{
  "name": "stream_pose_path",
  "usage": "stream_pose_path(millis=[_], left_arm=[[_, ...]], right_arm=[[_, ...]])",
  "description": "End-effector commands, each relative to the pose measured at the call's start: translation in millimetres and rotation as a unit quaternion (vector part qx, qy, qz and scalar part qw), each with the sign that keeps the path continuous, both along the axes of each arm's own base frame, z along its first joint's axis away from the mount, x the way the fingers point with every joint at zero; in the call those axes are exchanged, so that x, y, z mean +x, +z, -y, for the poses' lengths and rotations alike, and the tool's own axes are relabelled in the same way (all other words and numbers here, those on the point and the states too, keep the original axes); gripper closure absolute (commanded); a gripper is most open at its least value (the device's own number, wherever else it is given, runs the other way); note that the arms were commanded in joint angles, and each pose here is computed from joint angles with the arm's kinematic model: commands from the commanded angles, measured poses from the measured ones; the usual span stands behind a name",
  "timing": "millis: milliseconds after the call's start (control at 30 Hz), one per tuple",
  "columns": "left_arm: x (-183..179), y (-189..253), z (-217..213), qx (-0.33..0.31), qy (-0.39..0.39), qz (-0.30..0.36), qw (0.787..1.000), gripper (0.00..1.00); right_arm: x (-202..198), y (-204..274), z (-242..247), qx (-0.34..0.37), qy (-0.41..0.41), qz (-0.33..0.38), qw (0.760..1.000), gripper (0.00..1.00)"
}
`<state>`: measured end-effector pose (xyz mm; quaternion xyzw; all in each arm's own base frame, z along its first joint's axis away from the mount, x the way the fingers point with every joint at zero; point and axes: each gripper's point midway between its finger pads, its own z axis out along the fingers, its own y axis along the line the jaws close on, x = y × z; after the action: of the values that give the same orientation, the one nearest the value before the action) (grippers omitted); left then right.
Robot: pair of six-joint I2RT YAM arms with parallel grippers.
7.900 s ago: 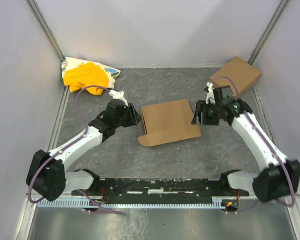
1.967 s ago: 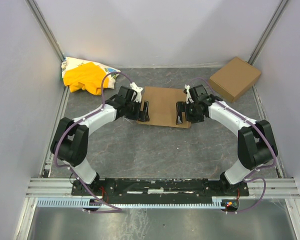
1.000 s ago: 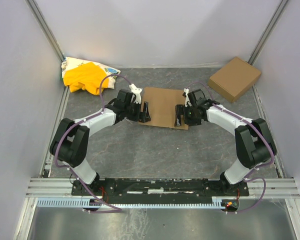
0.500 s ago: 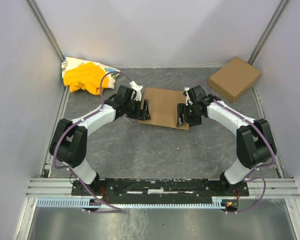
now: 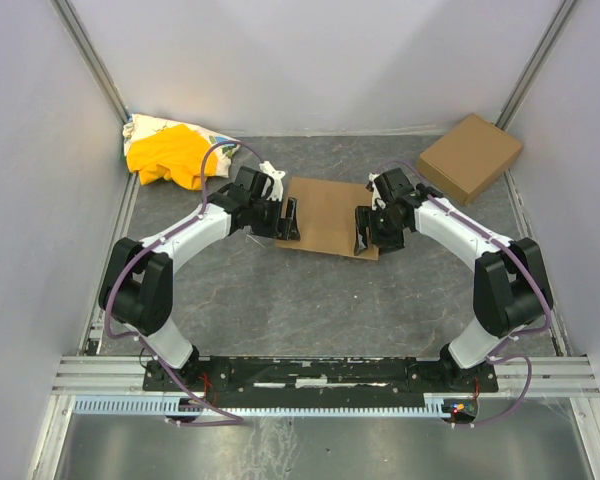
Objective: Fold the paper box
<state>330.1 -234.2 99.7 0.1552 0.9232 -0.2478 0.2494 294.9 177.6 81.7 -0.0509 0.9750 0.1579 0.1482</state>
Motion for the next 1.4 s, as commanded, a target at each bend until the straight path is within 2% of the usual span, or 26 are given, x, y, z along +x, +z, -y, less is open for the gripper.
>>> stream_pose_path(millis=[0, 900, 1367], left_arm=[[1.2, 22.7, 8.4, -0.021, -0.009, 0.015, 1.0, 0.21], [-22.4, 8.2, 8.1, -0.005, -0.049, -0.065, 0.997, 0.26], [-23.7, 13.9, 9.9, -0.01, -0.052, -0.067, 0.996, 0.27]], right_arm=[[4.2, 11.5, -12.9, 0.026, 0.01, 0.008, 1.0, 0.26], [-21.8, 0.2, -26.2, 0.065, 0.039, -0.067, 0.995, 0.29], [-33.9, 16.7, -24.8, 0.066, 0.062, -0.088, 0.992, 0.29]])
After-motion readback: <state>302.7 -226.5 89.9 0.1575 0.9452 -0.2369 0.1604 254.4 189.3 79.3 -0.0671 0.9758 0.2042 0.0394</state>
